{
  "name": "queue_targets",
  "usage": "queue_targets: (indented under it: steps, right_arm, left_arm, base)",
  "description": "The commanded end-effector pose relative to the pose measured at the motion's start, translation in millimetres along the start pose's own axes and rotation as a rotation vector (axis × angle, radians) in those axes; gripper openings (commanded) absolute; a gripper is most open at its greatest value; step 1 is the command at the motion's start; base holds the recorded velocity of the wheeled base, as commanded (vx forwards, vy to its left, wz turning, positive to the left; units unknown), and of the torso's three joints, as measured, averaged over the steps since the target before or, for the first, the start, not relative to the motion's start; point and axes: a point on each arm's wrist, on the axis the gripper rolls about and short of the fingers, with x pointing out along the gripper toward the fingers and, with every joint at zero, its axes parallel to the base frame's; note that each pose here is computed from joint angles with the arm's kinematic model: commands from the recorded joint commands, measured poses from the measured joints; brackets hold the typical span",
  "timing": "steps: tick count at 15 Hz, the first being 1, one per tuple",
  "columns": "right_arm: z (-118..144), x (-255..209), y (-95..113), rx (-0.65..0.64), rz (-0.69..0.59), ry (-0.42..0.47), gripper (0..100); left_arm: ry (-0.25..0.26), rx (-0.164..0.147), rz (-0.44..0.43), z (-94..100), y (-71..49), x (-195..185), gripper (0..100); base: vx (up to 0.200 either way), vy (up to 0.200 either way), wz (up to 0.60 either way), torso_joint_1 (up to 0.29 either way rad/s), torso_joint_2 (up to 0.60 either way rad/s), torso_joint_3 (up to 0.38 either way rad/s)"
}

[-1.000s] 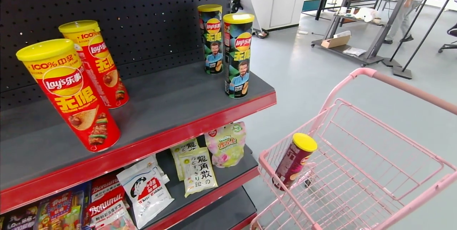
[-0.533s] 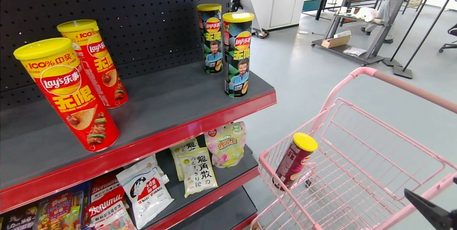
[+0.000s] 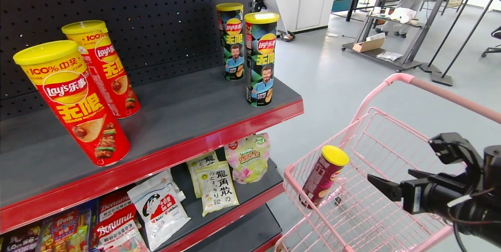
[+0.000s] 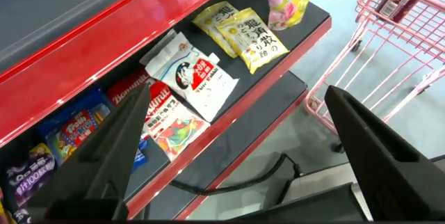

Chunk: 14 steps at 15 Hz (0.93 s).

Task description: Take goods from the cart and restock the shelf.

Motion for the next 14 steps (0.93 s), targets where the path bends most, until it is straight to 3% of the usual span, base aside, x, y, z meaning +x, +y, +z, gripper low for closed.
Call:
queue_targets:
  steps: [1,4,10,14]
  right_arm:
    - [-18.7,38.5,14.8,-0.023,0.039,0.114,100]
    - [-23.3,57.9,17.9,-0.003,0.033,0.152,100]
    - [-39.7,100.4,20.6,0.015,0.024,0.141,100]
    - [-35.5,122.5,24.0,0.022,0.024,0.113,100]
  left_arm:
    - [0.005,0.000,0.001,0.7,-0.1,0.6,100]
    - [0.008,0.002,-0.001,-0.5,-0.2,1.1,100]
    - [0.018,0.001,-0.004,-3.0,-0.5,2.5,100]
    - [0.024,0.002,-0.004,-3.9,-0.7,3.3,100]
  base:
    - [0.000,0.000,0.00,0.000,0.00,0.000]
    - [0.000,0.000,0.00,0.000,0.00,0.000]
    - [0.000,0.000,0.00,0.000,0.00,0.000]
    - [0.000,0.000,0.00,0.000,0.00,0.000]
